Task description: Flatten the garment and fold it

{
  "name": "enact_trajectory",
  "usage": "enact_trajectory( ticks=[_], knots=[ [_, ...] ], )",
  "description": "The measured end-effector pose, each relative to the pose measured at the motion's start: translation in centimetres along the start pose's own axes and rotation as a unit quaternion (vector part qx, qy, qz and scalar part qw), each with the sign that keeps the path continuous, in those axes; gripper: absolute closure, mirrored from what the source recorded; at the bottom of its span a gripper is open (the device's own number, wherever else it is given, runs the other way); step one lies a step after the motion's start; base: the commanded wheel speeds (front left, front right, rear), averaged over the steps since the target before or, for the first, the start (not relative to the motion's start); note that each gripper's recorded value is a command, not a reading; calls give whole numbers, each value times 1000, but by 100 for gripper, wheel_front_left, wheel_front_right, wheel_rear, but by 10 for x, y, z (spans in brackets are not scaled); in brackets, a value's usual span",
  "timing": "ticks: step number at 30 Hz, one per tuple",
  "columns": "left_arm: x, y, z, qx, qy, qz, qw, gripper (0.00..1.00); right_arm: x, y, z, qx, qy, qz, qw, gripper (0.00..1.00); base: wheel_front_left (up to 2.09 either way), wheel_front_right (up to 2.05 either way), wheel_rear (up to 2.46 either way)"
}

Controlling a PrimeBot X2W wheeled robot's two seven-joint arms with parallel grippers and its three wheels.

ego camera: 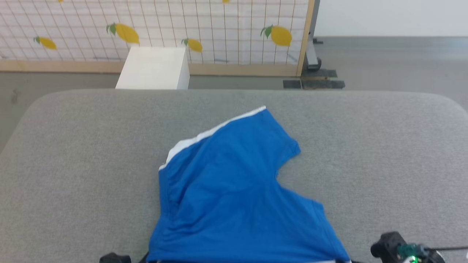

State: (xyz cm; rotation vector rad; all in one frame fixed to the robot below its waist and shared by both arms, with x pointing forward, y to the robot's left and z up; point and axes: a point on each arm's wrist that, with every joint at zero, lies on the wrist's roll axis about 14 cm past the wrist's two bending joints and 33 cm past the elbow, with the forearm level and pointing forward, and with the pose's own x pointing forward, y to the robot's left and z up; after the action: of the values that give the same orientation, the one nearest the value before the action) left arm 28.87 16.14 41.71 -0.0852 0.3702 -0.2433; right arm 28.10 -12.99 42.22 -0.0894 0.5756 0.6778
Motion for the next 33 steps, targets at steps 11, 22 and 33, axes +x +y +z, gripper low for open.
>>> enact_trajectory(
  ticks=[11, 22, 33],
  knots=[
    [-16, -5, 10, 5, -15, 2, 1000, 100, -11, -1, 20, 11, -37, -28, 999, 100, 0, 0, 0],
    [33, -3, 69, 60, -72, -31, 995, 100, 28, -41, 99, -21, -93, -46, 994, 100, 0, 0, 0],
    [94, 31, 87, 56, -74, -8, 996, 100, 110, -73, 168, -81, -89, -31, 992, 100, 0, 0, 0]
  ],
)
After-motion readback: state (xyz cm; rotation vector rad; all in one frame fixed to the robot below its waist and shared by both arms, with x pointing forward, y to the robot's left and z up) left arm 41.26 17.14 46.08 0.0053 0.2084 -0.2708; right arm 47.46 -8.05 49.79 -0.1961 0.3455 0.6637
